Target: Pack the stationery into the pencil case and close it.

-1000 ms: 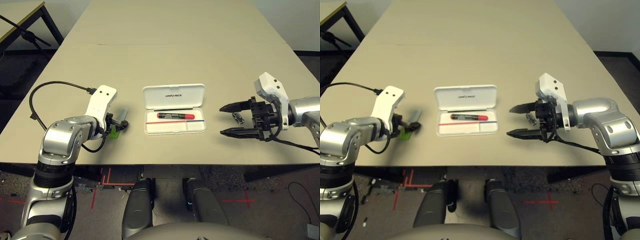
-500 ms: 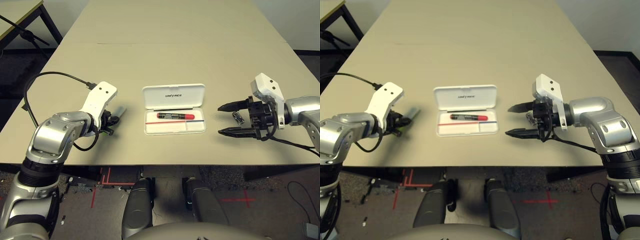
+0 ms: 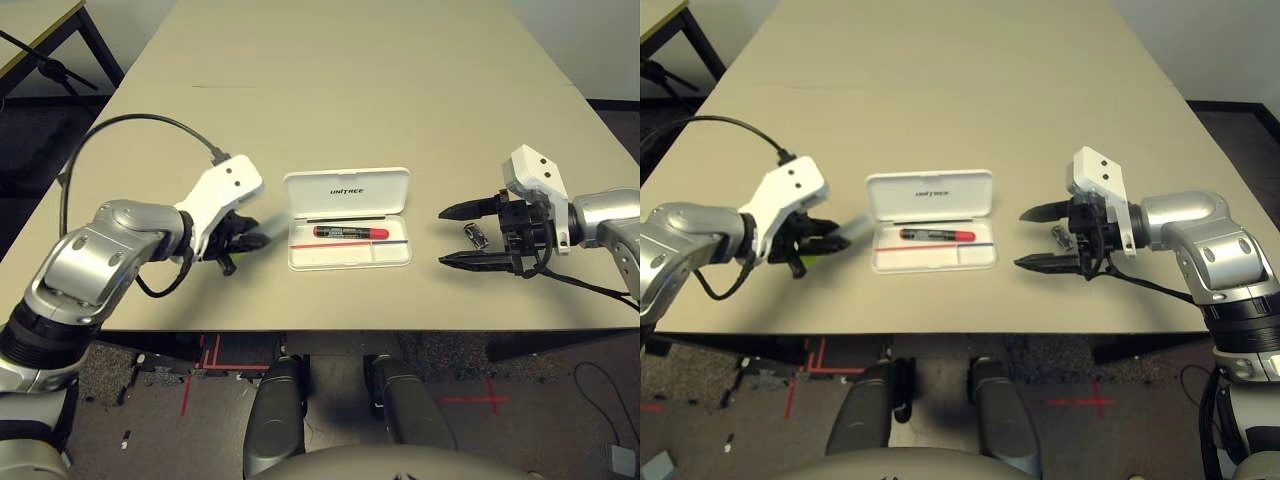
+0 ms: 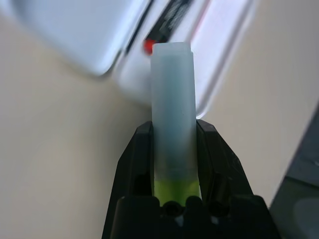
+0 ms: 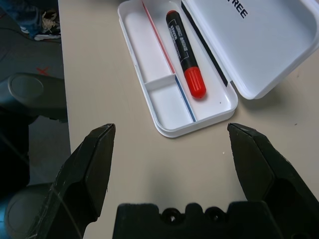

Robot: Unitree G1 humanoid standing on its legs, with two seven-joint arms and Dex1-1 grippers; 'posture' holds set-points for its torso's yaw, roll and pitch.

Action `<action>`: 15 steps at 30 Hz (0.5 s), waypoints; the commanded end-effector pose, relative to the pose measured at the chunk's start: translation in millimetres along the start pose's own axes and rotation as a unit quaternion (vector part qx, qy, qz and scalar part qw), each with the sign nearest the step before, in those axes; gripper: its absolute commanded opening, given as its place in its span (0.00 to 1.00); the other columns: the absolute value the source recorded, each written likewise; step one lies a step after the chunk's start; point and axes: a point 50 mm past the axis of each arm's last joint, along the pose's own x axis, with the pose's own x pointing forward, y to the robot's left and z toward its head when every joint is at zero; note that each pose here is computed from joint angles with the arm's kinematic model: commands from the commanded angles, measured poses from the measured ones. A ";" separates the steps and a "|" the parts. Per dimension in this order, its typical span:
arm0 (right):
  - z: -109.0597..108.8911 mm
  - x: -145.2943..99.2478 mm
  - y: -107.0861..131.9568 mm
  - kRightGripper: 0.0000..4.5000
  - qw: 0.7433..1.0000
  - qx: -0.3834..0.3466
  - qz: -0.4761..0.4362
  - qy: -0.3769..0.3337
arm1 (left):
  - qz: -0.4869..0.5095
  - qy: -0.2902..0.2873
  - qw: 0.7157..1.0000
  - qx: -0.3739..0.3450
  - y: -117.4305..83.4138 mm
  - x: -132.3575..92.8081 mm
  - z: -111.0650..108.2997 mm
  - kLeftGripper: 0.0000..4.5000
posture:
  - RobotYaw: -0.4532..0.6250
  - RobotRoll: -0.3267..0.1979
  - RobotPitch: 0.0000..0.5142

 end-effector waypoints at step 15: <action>-1.9 -1.8 -0.2 1.00 1.000 -0.009 0.006 0.021 | -0.091 -0.008 0.989 0.120 -10.8 51.8 29.7 0.24 | 0.45 0.62 0.31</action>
